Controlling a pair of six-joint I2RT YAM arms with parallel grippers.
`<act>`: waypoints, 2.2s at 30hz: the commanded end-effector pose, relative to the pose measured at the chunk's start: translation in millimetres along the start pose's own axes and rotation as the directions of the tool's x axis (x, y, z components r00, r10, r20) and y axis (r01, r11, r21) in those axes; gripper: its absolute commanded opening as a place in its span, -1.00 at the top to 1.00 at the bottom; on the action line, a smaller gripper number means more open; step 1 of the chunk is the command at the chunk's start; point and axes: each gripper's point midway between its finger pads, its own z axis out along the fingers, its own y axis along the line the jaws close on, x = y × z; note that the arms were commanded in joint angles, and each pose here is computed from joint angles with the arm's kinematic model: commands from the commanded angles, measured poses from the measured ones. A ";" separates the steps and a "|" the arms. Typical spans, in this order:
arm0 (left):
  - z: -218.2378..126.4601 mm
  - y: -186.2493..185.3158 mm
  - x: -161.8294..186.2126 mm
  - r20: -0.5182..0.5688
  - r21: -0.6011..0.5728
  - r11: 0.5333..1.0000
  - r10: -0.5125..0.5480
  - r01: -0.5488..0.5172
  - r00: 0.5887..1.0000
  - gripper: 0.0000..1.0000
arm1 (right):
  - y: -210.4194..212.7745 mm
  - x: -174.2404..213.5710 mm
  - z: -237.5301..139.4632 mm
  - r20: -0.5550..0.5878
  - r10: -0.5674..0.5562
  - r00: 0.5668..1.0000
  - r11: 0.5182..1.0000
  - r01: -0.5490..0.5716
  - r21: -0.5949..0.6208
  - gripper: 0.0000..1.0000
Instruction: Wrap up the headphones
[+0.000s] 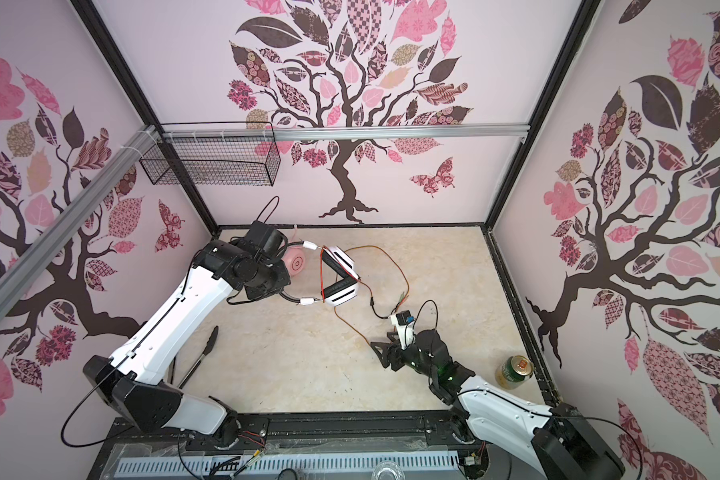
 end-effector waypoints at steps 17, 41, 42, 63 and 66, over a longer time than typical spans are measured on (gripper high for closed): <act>-40.8 -2.8 -9.0 0.114 0.159 0.986 -0.059 0.040 0.992 1.00 | -10.0 35.2 78.7 -0.441 0.057 0.896 0.998 -0.041 0.044 -0.20; -37.9 17.7 -24.4 0.173 0.097 0.983 -0.169 0.154 0.970 1.00 | 31.9 56.3 37.0 -0.510 -0.151 0.847 0.983 0.181 0.010 1.00; -37.3 18.2 -24.2 0.173 0.097 0.982 -0.178 0.163 0.969 1.00 | 36.7 56.4 35.6 -0.512 -0.169 0.842 0.980 0.201 0.006 1.00; -14.6 38.8 -34.0 0.244 -0.021 0.953 -0.289 0.302 0.926 1.00 | 165.0 -6.3 -10.5 -0.308 -0.559 0.769 0.828 0.540 -0.155 1.00; -14.7 46.6 -36.6 0.270 -0.066 0.946 -0.288 0.316 0.919 1.00 | 171.2 -22.2 -23.7 -0.267 -0.572 0.776 0.820 0.548 -0.163 1.00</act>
